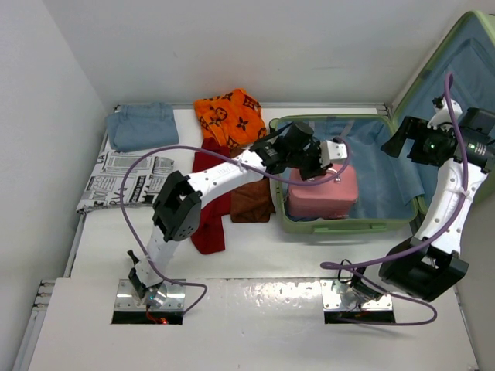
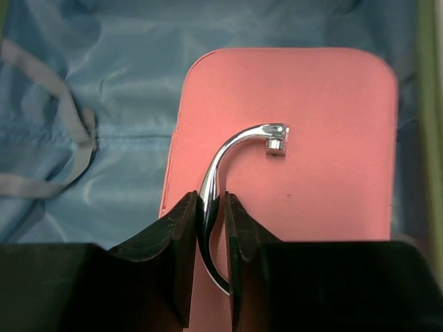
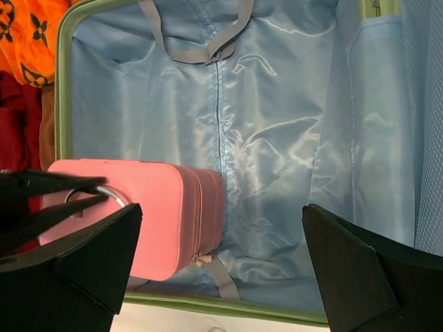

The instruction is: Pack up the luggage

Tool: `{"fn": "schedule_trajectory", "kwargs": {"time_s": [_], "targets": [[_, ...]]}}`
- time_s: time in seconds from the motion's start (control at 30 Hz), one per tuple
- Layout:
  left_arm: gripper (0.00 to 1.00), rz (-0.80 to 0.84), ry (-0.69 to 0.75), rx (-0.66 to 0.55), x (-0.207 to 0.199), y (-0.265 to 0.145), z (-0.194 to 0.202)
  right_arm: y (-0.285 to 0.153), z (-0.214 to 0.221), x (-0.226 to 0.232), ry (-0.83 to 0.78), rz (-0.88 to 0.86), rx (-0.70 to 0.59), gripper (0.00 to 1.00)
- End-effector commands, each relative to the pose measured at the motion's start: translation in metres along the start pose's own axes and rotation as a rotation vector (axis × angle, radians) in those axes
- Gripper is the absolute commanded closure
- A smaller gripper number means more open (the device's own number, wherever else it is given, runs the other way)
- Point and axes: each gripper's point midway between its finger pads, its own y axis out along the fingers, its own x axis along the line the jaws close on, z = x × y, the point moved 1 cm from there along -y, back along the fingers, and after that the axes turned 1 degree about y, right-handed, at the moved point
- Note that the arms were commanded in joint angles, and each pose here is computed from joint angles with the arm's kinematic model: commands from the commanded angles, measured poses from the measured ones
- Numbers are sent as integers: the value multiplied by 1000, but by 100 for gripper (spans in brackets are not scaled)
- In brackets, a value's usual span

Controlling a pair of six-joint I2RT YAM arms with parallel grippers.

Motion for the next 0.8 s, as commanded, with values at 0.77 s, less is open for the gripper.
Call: {"fn": "schedule_trajectory", "kwargs": {"time_s": [0.77], "targets": [[56,192,-159,28,-43,-22,33,40,22,55,-106,-132,76,19]]}}
